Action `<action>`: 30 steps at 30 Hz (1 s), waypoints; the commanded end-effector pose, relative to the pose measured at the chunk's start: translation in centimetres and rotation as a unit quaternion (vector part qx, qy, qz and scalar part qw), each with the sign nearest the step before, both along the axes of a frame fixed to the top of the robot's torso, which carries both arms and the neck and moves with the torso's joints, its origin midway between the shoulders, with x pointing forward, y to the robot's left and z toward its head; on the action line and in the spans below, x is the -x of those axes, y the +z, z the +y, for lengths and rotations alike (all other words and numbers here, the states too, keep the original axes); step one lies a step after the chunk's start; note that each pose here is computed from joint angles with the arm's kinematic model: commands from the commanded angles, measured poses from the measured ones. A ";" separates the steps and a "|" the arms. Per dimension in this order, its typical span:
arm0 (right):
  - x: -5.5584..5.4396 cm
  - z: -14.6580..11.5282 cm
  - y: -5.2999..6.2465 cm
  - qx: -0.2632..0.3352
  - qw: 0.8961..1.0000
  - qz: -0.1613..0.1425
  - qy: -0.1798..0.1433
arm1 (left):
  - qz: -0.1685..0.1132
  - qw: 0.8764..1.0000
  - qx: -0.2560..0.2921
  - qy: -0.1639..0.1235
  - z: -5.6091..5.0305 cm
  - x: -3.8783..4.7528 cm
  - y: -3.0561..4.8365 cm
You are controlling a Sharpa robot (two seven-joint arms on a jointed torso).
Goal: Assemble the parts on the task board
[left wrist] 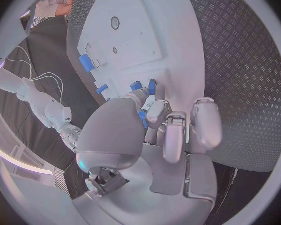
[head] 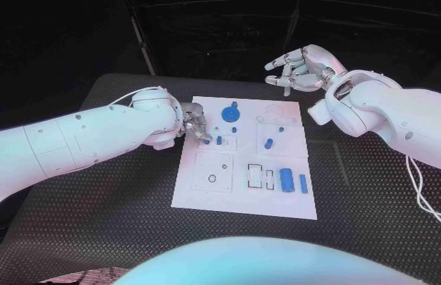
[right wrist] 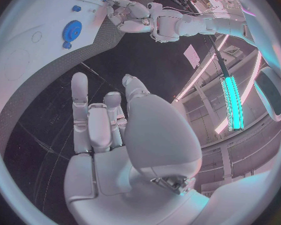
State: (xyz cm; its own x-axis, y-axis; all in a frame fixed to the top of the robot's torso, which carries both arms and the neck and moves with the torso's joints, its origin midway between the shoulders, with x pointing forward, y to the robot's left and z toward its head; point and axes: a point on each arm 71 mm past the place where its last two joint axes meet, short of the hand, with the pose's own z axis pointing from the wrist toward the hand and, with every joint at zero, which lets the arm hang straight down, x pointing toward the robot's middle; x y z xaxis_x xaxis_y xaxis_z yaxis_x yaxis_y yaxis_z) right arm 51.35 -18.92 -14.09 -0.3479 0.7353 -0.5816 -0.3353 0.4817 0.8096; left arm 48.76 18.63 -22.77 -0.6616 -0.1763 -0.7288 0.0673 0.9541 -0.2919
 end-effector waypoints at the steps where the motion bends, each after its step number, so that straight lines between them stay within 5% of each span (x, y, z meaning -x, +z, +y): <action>1: 0.0 0.2 0.2 -0.001 1.000 -0.004 0.006 | 0.009 1.000 -0.015 -0.016 -0.2 0.17 -0.20; 30: 0.1 0.2 0.1 -0.001 1.000 -0.003 0.009 | 0.031 0.998 -0.032 -0.034 -1.2 -0.16 -0.89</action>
